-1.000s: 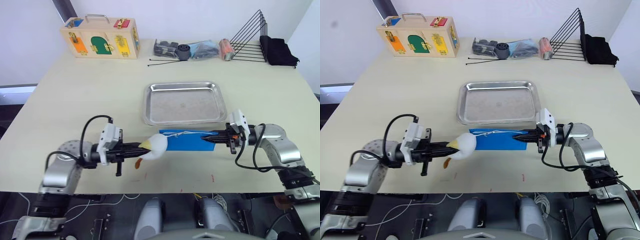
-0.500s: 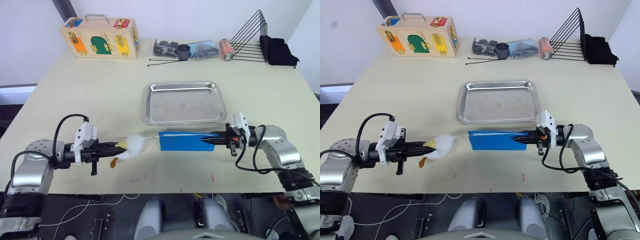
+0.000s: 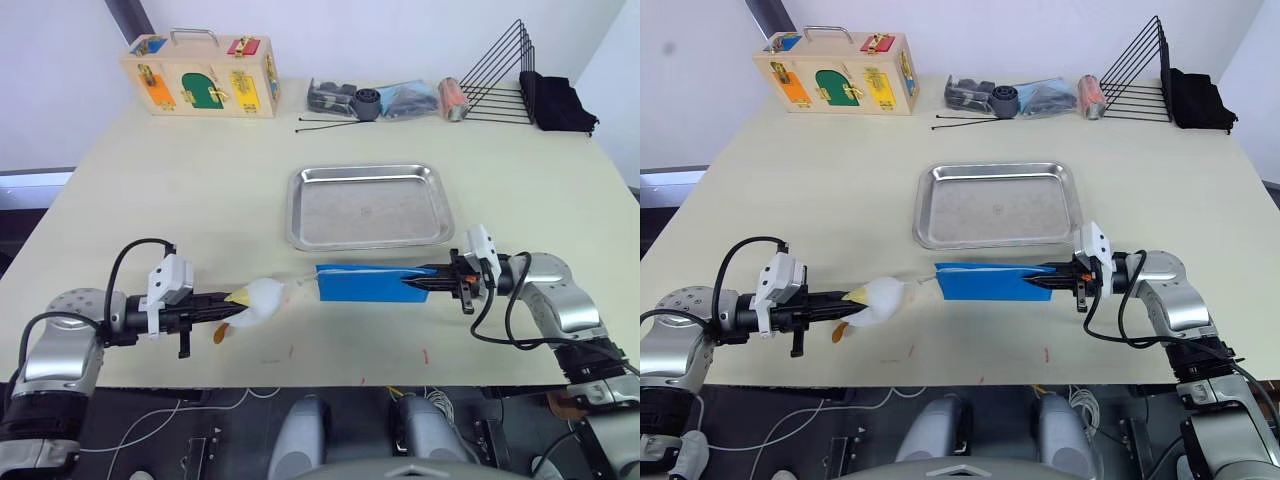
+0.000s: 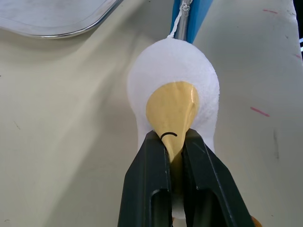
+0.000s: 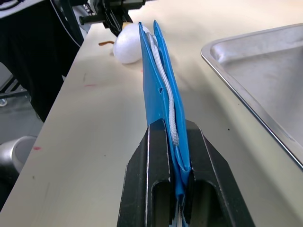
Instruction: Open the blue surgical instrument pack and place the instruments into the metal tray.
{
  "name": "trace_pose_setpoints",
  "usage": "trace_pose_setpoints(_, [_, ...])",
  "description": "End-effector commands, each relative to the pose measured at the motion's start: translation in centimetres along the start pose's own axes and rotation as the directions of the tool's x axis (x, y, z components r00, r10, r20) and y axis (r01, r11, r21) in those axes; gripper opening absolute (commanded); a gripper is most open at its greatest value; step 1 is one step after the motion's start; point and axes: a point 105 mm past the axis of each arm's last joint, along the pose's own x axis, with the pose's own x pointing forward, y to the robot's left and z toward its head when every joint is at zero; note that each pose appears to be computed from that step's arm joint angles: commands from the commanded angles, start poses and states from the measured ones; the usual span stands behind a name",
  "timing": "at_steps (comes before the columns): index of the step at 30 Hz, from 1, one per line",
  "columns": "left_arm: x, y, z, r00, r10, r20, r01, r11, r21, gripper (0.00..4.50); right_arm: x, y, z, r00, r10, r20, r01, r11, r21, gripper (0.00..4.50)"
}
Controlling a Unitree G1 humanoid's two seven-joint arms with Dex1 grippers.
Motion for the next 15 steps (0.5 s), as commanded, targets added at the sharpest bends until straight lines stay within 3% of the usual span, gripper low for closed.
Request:
trace_pose_setpoints(1, [0.2, 0.0, -1.4, 0.999, 0.013, -0.039, -0.014, 0.999, -0.04, 0.07, -0.6, 0.0, 2.3, 0.996, 0.0, 0.089, 0.003, 0.999, -0.032, 0.0])
trace_pose_setpoints(15, [1.1, -0.4, -1.6, 1.0, -0.013, 0.001, 0.013, 0.998, -0.062, 0.07, -0.3, -0.4, 7.1, 0.917, -0.06, 0.395, 0.025, 0.995, 0.093, 0.0])
